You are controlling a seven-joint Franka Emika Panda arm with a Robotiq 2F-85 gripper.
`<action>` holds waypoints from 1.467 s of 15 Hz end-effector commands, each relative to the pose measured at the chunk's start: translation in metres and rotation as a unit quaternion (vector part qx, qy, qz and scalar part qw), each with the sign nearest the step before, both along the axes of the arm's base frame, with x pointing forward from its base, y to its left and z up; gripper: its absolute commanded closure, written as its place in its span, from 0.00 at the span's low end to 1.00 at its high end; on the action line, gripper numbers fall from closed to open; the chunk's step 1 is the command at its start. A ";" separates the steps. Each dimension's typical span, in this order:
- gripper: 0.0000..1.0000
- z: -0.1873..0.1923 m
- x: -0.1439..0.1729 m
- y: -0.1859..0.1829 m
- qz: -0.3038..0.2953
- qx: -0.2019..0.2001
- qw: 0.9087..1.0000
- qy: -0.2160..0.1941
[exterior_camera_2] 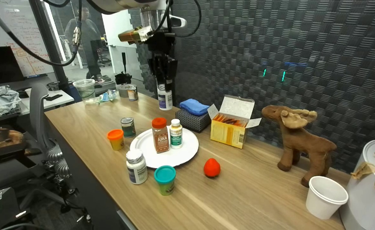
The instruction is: Put the bottles and orange plushie surrounding the white plate on the white plate
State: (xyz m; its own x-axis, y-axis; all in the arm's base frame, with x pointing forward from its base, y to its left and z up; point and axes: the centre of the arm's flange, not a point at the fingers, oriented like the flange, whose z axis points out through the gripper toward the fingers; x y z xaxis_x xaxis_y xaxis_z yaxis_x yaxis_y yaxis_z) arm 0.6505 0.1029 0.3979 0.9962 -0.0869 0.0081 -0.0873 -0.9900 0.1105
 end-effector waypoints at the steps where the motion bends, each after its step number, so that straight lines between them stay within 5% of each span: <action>1: 0.81 -0.028 0.003 -0.003 0.027 -0.021 0.999 0.013; 9: 0.81 -0.079 0.008 -0.018 0.027 -0.012 0.999 0.044; 19: 0.81 -0.094 0.008 -0.041 0.000 0.021 0.999 0.043; 20: 0.31 -0.093 0.008 -0.040 0.001 0.028 0.999 0.041; 22: 0.24 -0.088 0.009 -0.038 0.001 0.040 0.999 0.032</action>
